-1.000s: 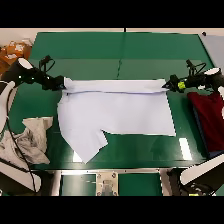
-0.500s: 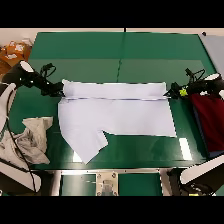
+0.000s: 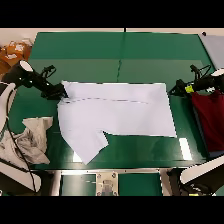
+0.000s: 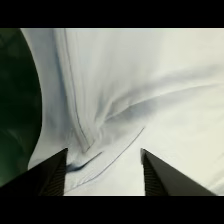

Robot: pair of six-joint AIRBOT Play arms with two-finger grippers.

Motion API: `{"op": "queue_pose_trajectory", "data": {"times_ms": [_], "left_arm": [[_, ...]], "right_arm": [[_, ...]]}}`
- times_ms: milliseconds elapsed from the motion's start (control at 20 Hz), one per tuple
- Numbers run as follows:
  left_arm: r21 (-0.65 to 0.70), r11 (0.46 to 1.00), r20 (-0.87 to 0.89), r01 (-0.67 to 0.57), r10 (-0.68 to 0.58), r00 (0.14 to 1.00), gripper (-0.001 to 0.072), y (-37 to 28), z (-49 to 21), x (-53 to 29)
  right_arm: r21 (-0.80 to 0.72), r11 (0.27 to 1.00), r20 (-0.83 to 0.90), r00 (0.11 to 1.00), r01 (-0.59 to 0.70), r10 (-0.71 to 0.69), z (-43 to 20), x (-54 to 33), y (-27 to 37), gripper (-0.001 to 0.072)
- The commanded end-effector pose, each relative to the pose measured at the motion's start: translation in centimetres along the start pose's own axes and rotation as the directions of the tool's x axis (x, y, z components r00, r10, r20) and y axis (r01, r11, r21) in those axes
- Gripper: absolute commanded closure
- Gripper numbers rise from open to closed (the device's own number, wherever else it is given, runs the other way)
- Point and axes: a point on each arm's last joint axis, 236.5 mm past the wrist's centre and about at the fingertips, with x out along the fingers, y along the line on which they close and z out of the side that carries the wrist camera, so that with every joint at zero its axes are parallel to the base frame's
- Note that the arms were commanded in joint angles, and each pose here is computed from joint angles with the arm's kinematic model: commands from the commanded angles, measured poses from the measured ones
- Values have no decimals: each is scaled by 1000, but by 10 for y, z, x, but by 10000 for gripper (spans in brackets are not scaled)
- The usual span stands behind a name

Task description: Fold the shirts.

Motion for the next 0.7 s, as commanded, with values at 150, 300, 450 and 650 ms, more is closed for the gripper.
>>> {"op": "queue_pose_trajectory", "data": {"times_ms": [150,300,450,650], "left_arm": [[-12,998,-161,-54,52,986,685,-1,-38,-33],[-32,992,-123,-119,114,986,686,1,-58,-53],[-61,990,-30,-128,126,992,687,-14,-119,-53],[-199,977,10,-76,79,997,513,-35,-225,-1]], "right_arm": [[35,994,4,995,103,-104,-23,-53,2,701],[89,980,29,983,176,-179,-67,-70,1,702],[195,962,80,975,189,-207,-140,-65,1,701],[324,940,231,954,109,-190,-209,-36,1,635]]}}
